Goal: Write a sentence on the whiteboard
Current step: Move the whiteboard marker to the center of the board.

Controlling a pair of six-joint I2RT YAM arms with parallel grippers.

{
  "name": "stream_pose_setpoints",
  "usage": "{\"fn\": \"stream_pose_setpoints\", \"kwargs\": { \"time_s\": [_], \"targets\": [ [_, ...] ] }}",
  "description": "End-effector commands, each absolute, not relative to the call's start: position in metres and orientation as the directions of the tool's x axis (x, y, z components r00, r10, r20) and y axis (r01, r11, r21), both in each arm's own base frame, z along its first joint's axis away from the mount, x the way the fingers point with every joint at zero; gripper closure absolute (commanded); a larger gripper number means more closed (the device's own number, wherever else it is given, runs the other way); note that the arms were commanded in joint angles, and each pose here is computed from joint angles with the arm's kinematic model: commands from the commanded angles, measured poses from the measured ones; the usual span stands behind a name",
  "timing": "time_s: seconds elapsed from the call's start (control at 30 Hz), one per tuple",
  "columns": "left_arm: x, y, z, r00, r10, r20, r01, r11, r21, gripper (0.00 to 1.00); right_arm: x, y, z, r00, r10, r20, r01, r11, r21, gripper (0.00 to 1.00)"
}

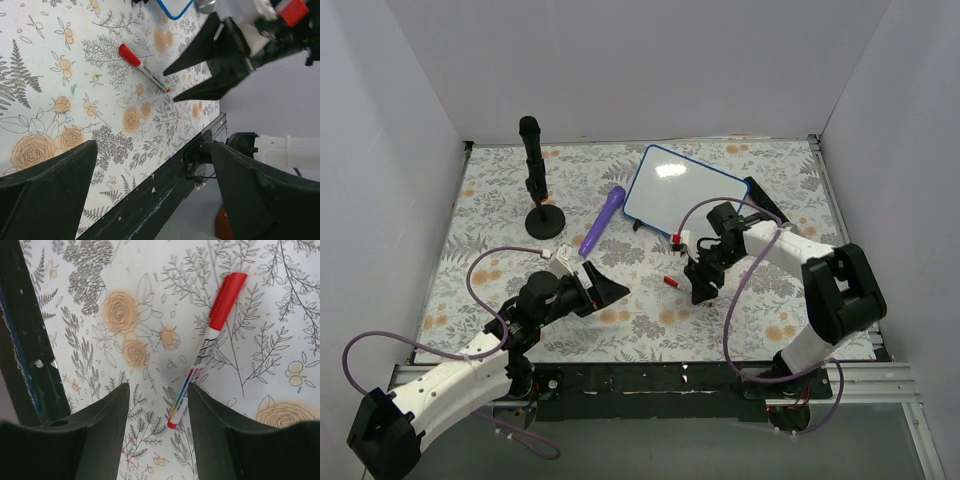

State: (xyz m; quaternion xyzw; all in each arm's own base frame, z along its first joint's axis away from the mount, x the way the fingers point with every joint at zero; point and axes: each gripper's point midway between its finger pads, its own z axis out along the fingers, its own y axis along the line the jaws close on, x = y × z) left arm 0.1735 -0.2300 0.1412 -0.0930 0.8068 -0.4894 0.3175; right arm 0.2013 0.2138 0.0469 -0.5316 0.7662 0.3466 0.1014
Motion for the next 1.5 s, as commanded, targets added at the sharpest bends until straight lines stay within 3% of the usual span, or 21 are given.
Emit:
{"fn": "stream_pose_setpoints", "kwargs": {
  "time_s": [0.0, 0.07, 0.17, 0.23, 0.3, 0.57, 0.83, 1.17, 1.33, 1.47],
  "targets": [
    [0.174, -0.238, 0.143, -0.795, -0.457, -0.398, 0.166, 0.468, -0.868, 0.02, 0.185, 0.197, 0.067, -0.091, -0.763, -0.64, -0.982, -0.039, 0.186, 0.41],
    [0.174, -0.24, 0.145, -0.799, -0.45, -0.399, 0.171, 0.466, -0.868, 0.02, 0.186, 0.19, 0.067, 0.096, -0.743, -0.663, -0.99, -0.14, 0.014, 0.41],
    [0.174, -0.241, 0.138, -0.81, -0.438, -0.389, 0.155, 0.479, -0.864, 0.03, 0.203, 0.181, 0.062, 0.27, -0.744, -0.611, -0.963, -0.201, -0.181, 0.41],
    [0.174, -0.24, 0.136, -0.812, -0.441, -0.383, 0.146, 0.483, -0.864, 0.06, 0.215, 0.178, 0.06, 0.302, -0.761, -0.574, -0.951, -0.203, -0.232, 0.59],
    [0.172, -0.239, 0.13, -0.818, -0.438, -0.374, 0.131, 0.492, -0.861, 0.09, 0.226, 0.176, 0.055, 0.3, -0.786, -0.541, -0.951, -0.2, -0.236, 0.98],
    [0.168, -0.228, 0.125, -0.812, -0.439, -0.385, 0.109, 0.534, -0.838, 0.21, 0.232, 0.167, 0.023, 0.238, -0.841, -0.486, -0.969, -0.173, -0.175, 0.99],
    [0.173, -0.216, 0.122, -0.779, -0.481, -0.402, 0.069, 0.571, -0.818, 0.2, 0.183, 0.178, 0.016, 0.268, -0.812, -0.518, -0.958, -0.281, -0.055, 0.99],
    [0.173, -0.209, 0.129, -0.763, -0.49, -0.421, 0.066, 0.589, -0.805, 0.18, 0.123, 0.24, 0.026, 0.316, -0.725, -0.612, -0.887, -0.455, 0.081, 0.99],
    [0.172, -0.202, 0.134, -0.746, -0.501, -0.44, 0.068, 0.599, -0.798, 0.16, 0.135, 0.269, 0.052, 0.332, -0.692, -0.641, -0.876, -0.479, 0.064, 0.95],
    [0.173, -0.199, 0.142, -0.733, -0.5, -0.46, 0.082, 0.607, -0.79, 0.14, 0.151, 0.269, 0.061, 0.398, -0.686, -0.609, -0.866, -0.5, -0.002, 0.87]
  ]
}}
